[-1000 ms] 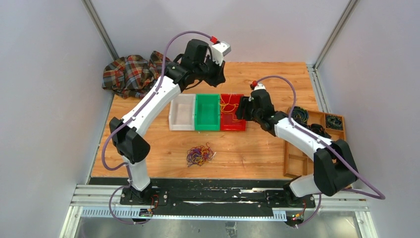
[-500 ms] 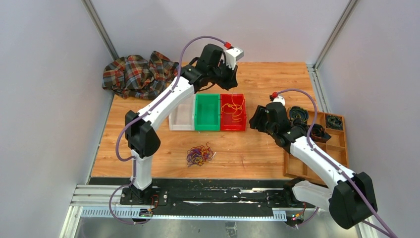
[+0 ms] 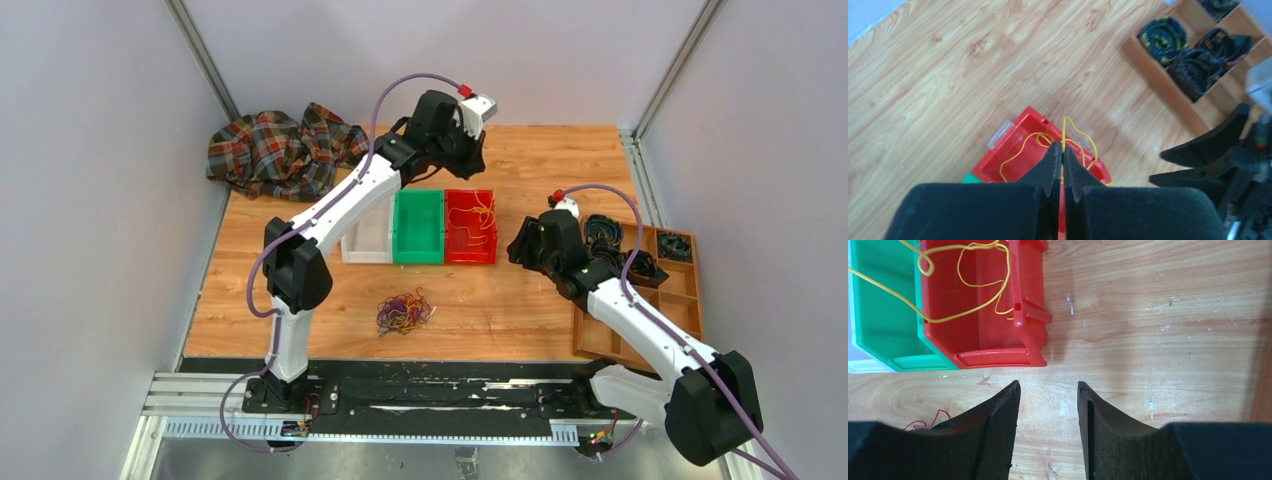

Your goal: Untangle the cables

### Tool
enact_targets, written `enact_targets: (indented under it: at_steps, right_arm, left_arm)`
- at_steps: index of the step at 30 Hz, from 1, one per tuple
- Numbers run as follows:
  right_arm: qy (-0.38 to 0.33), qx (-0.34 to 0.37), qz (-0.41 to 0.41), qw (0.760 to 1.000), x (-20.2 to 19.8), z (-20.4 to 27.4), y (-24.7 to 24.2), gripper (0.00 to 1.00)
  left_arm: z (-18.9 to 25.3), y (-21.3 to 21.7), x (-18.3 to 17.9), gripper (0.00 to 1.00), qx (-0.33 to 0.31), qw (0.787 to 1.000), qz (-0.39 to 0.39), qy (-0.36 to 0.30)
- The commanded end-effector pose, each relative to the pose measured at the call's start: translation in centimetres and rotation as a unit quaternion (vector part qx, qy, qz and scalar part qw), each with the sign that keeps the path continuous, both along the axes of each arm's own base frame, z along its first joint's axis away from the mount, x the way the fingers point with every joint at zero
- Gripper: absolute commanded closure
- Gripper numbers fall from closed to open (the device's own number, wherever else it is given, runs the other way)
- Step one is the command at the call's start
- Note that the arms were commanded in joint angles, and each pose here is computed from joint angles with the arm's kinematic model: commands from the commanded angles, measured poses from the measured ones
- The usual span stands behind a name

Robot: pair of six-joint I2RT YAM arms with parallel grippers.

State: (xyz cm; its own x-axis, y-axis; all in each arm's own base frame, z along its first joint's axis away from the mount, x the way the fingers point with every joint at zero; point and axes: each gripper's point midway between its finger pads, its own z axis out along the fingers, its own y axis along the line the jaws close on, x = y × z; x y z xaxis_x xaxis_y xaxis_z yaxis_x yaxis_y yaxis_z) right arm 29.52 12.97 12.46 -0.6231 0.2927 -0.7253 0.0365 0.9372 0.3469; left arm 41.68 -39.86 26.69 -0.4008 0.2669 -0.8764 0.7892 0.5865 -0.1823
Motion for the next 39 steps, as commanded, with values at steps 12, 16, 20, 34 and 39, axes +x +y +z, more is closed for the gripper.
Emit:
enact_targets:
  at_steps: [12,16,20,34,39]
  right_arm:
    - [0.003,0.023,0.002,1.000,-0.3,-0.6,0.0,0.56]
    - [0.000,0.033,0.008,0.999,-0.4,-0.5,0.3,0.59]
    - [-0.008,0.029,0.000,1.000,-0.4,-0.6,-0.1,0.59]
    - [-0.035,0.019,0.007,0.999,0.3,1.9,-0.6,0.54]
    - [-0.044,0.015,0.006,0.999,0.4,3.0,-0.9,0.54]
  left_arm:
    - [-10.8,4.3,0.8,1.00,0.169,0.984,0.003,-0.052]
    - [-11.9,2.8,0.7,0.99,0.153,0.987,-0.006,-0.051]
    - [-14.2,1.4,-0.2,0.99,0.165,0.985,-0.030,-0.050]
    - [-17.6,1.3,-0.5,0.66,0.212,0.974,-0.057,-0.062]
    - [-14.5,1.1,-1.4,0.32,0.200,0.975,-0.073,-0.057]
